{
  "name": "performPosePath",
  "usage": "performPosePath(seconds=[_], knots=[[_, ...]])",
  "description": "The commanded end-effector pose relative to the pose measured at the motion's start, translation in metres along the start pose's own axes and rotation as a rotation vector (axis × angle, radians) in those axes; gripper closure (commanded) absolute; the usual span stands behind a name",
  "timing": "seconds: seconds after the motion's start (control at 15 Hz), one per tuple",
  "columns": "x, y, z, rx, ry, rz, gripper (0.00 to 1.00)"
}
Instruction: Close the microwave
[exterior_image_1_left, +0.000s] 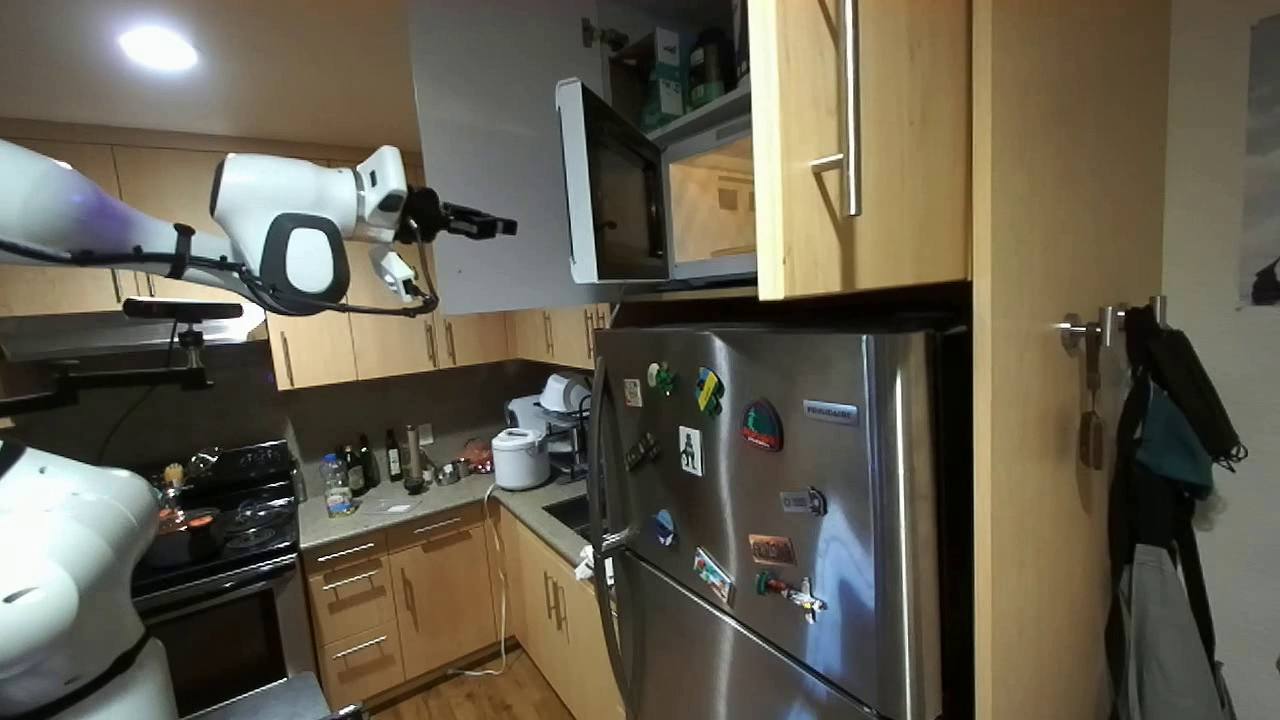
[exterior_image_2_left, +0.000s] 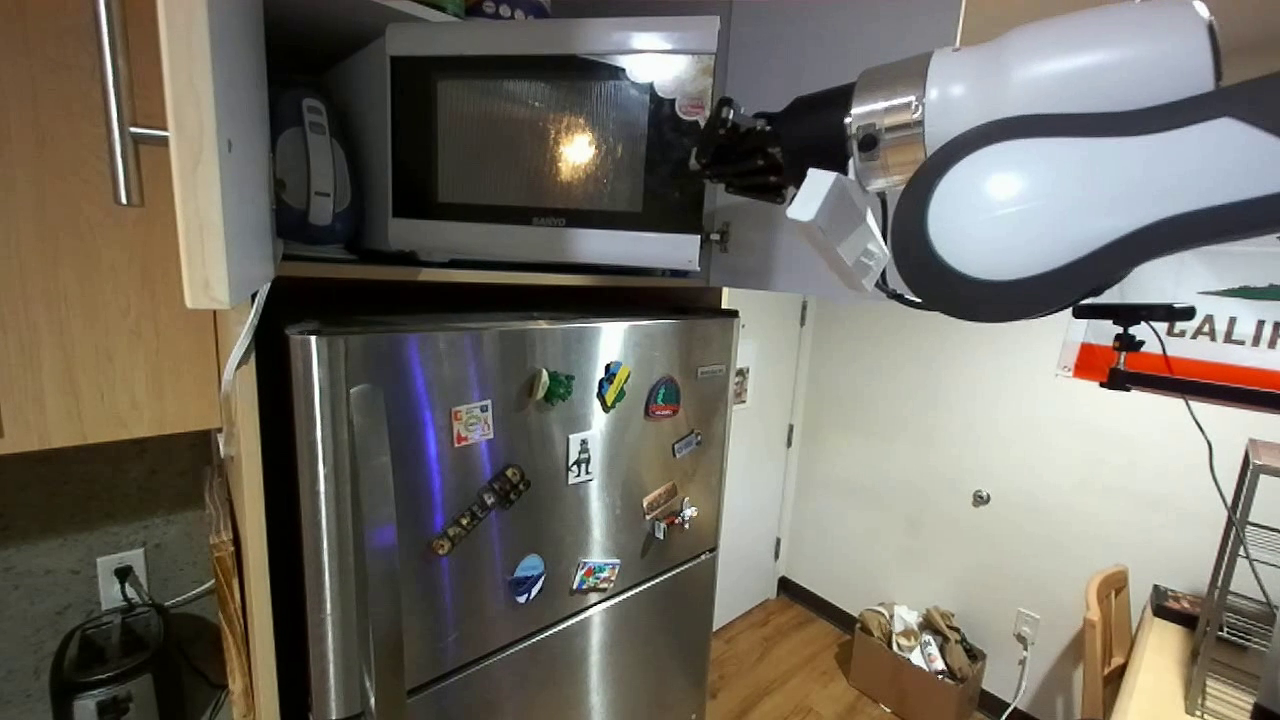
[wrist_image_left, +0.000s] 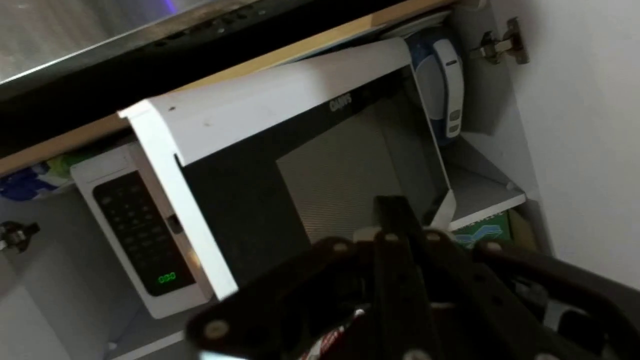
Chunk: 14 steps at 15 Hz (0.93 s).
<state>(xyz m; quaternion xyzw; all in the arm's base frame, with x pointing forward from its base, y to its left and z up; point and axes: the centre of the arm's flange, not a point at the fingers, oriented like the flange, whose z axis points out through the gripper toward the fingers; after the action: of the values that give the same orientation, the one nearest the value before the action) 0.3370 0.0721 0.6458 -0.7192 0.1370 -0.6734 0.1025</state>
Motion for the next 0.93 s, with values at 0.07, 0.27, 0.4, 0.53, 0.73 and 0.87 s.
performPosePath(seconds=[0.07,0.27,0.4,0.53,0.73,0.87], knots=[[0.002,0.006,0.026,-0.067,0.044,0.017,0.96],[0.001,0.015,0.039,-0.110,0.043,0.010,0.97],[0.003,0.021,0.049,-0.137,0.041,0.017,0.97],[0.006,0.027,0.058,-0.165,0.045,0.022,0.96],[0.013,0.039,0.071,-0.208,0.050,0.028,0.97],[0.015,0.045,0.078,-0.227,0.048,0.033,0.97]])
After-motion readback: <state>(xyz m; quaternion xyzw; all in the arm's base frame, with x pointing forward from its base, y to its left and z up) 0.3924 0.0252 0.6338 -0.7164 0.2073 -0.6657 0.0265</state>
